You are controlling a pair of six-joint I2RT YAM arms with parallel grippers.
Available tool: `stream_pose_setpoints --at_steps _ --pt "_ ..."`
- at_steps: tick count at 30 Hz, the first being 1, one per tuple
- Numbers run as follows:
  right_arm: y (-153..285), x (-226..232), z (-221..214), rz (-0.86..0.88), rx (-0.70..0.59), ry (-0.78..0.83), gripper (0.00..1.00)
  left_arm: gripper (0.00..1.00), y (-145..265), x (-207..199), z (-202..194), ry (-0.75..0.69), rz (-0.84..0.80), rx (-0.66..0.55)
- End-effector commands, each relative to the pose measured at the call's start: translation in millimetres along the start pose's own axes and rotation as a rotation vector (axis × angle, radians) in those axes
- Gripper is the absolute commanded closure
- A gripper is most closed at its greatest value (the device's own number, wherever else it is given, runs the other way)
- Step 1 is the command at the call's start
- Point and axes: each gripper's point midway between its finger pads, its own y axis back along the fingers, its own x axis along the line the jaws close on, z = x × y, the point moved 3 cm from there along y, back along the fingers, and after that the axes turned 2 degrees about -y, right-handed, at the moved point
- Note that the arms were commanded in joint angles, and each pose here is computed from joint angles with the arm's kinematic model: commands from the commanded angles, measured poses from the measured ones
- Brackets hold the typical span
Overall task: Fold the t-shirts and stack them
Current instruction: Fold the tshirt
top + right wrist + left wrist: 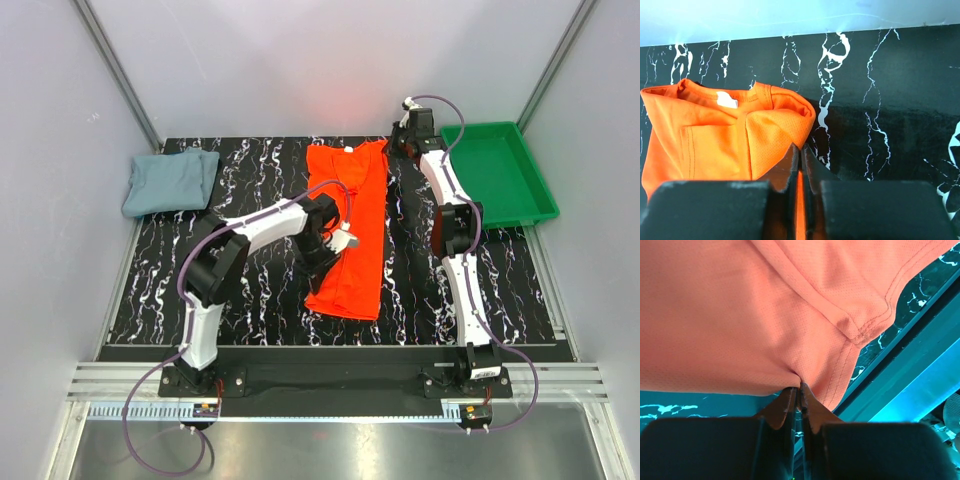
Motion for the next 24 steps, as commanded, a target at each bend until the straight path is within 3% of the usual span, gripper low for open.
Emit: stream_pose_setpoints --at_steps 1,3,4,6,8,10,12,18,21,22,24 --pt "2 17 27 0.024 -0.100 0.043 0.80 0.77 8 -10 12 -0.020 -0.012 -0.044" --pt "5 20 28 0.027 -0.097 0.056 0.61 0.65 10 -7 13 -0.014 0.019 -0.050" --pt "9 22 29 0.031 -0.086 0.062 0.47 0.48 12 -7 13 -0.017 0.036 -0.054" --pt "15 20 30 0.021 -0.071 0.100 0.39 0.36 20 -4 13 -0.039 0.075 -0.068" --pt "28 16 37 -0.025 -0.074 0.127 0.31 0.15 25 -3 12 -0.057 0.103 -0.078" --pt "48 13 48 -0.060 -0.106 0.162 0.28 0.01 35 -6 10 -0.069 0.123 -0.097" --pt "81 17 76 -0.067 -0.175 0.192 0.24 0.01 46 -15 11 -0.074 0.119 -0.133" --pt "144 21 50 -0.053 -0.090 0.332 0.24 0.01 98 -35 23 -0.025 0.081 -0.337" --pt "206 46 45 0.034 -0.100 0.449 0.25 0.01 122 -30 16 -0.047 0.072 -0.410" --pt "213 47 19 0.083 -0.027 0.457 0.25 0.06 129 -22 12 -0.066 0.086 -0.425" --pt "236 56 6 0.142 0.008 0.515 0.27 0.19 133 -11 3 -0.080 0.153 -0.414"
